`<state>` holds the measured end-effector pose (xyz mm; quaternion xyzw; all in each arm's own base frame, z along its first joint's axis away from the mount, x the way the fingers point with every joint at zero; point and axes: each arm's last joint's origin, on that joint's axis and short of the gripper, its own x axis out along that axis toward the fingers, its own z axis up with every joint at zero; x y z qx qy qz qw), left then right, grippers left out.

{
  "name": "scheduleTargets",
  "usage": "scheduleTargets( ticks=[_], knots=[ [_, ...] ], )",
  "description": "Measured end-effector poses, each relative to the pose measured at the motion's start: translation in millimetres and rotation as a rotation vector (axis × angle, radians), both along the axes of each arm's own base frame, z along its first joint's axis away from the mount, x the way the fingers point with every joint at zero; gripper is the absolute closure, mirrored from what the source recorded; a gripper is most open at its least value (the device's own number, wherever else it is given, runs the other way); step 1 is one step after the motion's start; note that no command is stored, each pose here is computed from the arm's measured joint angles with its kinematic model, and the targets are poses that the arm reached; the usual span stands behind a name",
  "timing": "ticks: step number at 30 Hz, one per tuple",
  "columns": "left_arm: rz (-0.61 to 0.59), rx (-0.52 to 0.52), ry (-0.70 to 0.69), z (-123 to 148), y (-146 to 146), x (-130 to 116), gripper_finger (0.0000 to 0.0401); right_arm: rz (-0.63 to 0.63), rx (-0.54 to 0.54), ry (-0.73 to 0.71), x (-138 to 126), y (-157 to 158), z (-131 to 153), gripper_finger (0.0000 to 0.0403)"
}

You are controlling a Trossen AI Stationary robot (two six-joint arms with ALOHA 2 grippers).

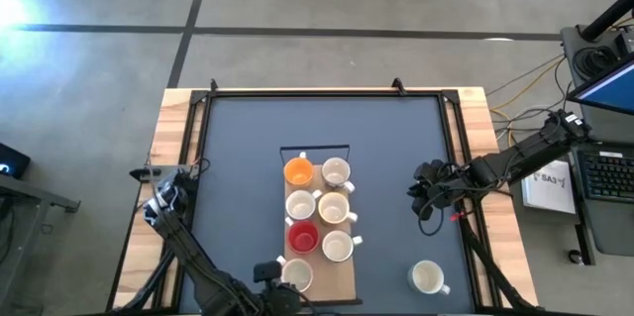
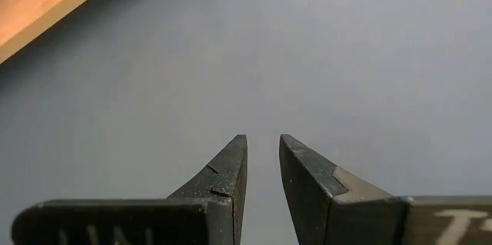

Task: Place coffee mugs
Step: Adjust the shelf

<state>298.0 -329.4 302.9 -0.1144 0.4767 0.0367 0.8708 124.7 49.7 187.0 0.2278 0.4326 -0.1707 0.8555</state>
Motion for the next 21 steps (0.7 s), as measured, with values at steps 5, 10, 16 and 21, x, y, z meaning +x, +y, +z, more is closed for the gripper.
scheduleTargets(
  ticks=[5,10,16,21],
  knots=[
    [-0.036,0.006,-0.009,3,0,-1,0.0351,0.0,0.0,0.0,0,0,0,0.0335],
    [-0.036,0.002,-0.031,7,1,-2,0.033,0.0,0.0,0.0,0,0,0,0.0335],
    [-0.051,0.013,-0.063,16,4,-4,0.0289,0.0,0.0,0.0,0,0,0,0.0335],
    [-0.078,0.03,-0.103,44,19,-16,0.0262,0.0,0.0,0.001,0,0,0,0.0335]
  ],
)
